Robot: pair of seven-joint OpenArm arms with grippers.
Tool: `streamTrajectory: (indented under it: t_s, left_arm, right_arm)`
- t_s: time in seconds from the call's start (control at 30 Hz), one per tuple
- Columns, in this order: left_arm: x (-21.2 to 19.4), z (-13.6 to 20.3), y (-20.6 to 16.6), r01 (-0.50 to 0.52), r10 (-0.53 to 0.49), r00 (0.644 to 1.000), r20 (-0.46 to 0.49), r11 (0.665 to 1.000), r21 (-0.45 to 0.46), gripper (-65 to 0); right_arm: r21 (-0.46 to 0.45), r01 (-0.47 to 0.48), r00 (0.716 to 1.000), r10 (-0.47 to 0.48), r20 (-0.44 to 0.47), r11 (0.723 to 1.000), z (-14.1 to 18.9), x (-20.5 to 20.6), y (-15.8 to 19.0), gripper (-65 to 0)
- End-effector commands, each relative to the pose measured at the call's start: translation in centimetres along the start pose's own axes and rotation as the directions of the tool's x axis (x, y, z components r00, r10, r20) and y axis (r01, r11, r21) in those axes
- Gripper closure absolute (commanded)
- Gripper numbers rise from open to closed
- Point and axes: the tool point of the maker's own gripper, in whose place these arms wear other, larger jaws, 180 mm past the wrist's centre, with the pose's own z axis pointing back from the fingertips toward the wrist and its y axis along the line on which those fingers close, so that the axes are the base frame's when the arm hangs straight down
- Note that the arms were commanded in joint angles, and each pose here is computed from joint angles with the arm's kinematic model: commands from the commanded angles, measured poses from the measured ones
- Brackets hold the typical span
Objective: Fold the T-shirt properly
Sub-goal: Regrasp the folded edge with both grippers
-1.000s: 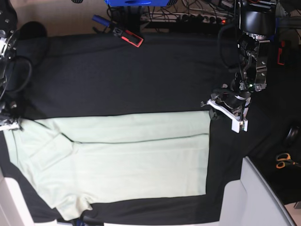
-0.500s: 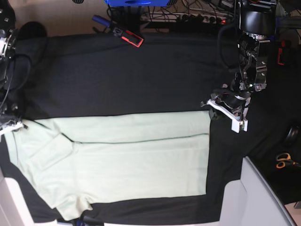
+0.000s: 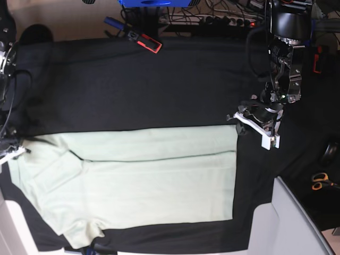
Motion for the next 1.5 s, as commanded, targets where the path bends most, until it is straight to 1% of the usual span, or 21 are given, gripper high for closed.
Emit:
streamTrajectory:
  t_s: [0.0,0.07,0.2,0.3,0.37,0.43,0.47,0.5,0.53,0.63,0.67,0.7,0.73,0.97,1.03,1.13,1.23,1.27,1.37,1.4,1.47]
  left_arm:
    - [1.7,0.1,0.1,0.009,-0.009,0.999,0.044,1.000,-0.006,-13.4]
    - [1.7,0.1,0.1,0.009,-0.009,0.999,0.044,1.000,-0.006,-13.4]
    - [1.6,0.2,0.1,0.009,-0.009,0.999,0.042,1.000,-0.006,-13.4]
    - [1.6,0.2,0.1,0.009,-0.009,0.999,0.042,1.000,-0.006,-13.4]
    - [1.6,0.2,0.1,0.009,-0.009,0.999,0.042,1.000,-0.006,-13.4]
    - [1.6,0.2,0.1,0.010,-0.010,0.999,0.042,1.000,-0.005,-13.4]
    - [1.6,0.2,0.1,0.010,-0.010,0.999,0.042,1.000,-0.005,-13.4]
    - [1.6,0.2,0.1,0.010,-0.010,0.999,0.042,1.000,-0.005,-13.4]
    - [1.6,0.2,0.1,0.010,-0.010,0.999,0.042,1.000,-0.005,-13.4]
    - [1.2,0.1,0.4,0.007,-0.007,1.000,0.030,1.000,0.001,-13.4]
    - [0.8,0.0,0.6,0.003,-0.004,1.000,0.021,1.000,0.005,-13.4]
    - [0.6,0.0,1.0,0.004,-0.004,1.000,0.014,1.000,0.012,-13.4]
    - [0.4,0.0,1.3,0.003,-0.004,1.000,0.007,1.000,0.017,-13.4]
    - [0.3,-0.1,1.3,0.002,-0.002,1.000,0.005,1.000,0.019,-13.4]
    - [0.5,-0.1,1.3,0.002,-0.003,1.000,0.008,1.000,0.018,-13.4]
    - [0.6,-0.1,1.3,0.003,-0.003,1.000,0.009,1.000,0.018,-13.4]
    - [0.7,-0.2,1.3,0.003,-0.003,1.000,0.012,1.000,0.018,-13.4]
    - [0.7,-0.2,1.3,0.003,-0.003,1.000,0.012,1.000,0.018,-13.4]
    - [0.8,-0.2,1.3,0.002,-0.002,1.000,0.015,1.000,0.018,-13.4]
    - [0.8,-0.2,1.3,0.002,-0.002,1.000,0.015,1.000,0.018,-13.4]
    - [0.8,-0.2,1.3,0.002,-0.002,1.000,0.015,1.000,0.018,-13.4]
  right_arm:
    - [-0.016,-0.009,0.995,0.010,0.094,1.000,0.4,3.6,-0.9,-0.3]
    - [-0.023,-0.023,0.994,0.025,0.107,0.999,0.4,3.8,-1.0,-0.4]
    - [-0.046,-0.042,0.994,0.046,0.101,0.998,0.4,3.8,-1.4,-0.4]
    - [-0.084,-0.030,0.995,0.038,0.095,0.996,0.4,3.6,-2.1,-0.4]
    - [-0.088,-0.017,0.997,0.024,0.071,0.996,0.2,2.7,-2.2,-0.6]
    - [-0.094,-0.009,0.997,0.016,0.070,0.996,0.2,2.8,-2.7,-1.3]
    - [-0.094,-0.009,0.997,0.016,0.070,0.996,0.2,2.8,-2.7,-2.8]
    - [-0.094,-0.008,0.997,0.015,0.077,0.996,0.3,3.0,-2.7,-6.2]
    - [-0.095,-0.009,0.997,0.017,0.080,0.995,0.3,3.2,-2.8,-11.2]
    - [-0.092,-0.012,0.997,0.019,0.071,0.996,0.3,3.0,-2.8,-30.9]
    - [-0.092,-0.012,0.997,0.019,0.071,0.996,0.3,3.0,-2.8,-36.3]
    - [-0.092,-0.012,0.997,0.019,0.071,0.996,0.3,3.0,-2.8,-39.0]
    - [-0.090,-0.013,0.997,0.019,0.071,0.996,0.3,3.0,-2.7,-39.2]
    - [-0.080,-0.010,0.998,0.014,0.056,0.997,0.1,2.3,-2.2,-33.4]
    - [-0.081,-0.010,0.999,0.014,0.053,0.997,0.0,2.1,-2.2,-29.7]
    - [-0.073,0.003,1.000,-0.002,0.013,0.997,-0.3,0.4,-1.8,-24.7]
    - [-0.072,0.009,1.000,-0.009,-0.003,0.997,-0.4,-0.3,-1.7,-20.0]
    - [-0.073,0.012,1.000,-0.013,-0.010,0.997,-0.4,-0.6,-1.7,-17.7]
    - [-0.073,0.014,1.000,-0.015,-0.014,0.997,-0.4,-0.8,-1.8,-6.5]
    - [-0.073,0.014,1.000,-0.015,-0.011,0.997,-0.4,-0.7,-1.8,-4.9]
    - [-0.077,0.013,1.000,-0.014,-0.007,0.997,-0.4,-0.6,-2.0,-4.1]
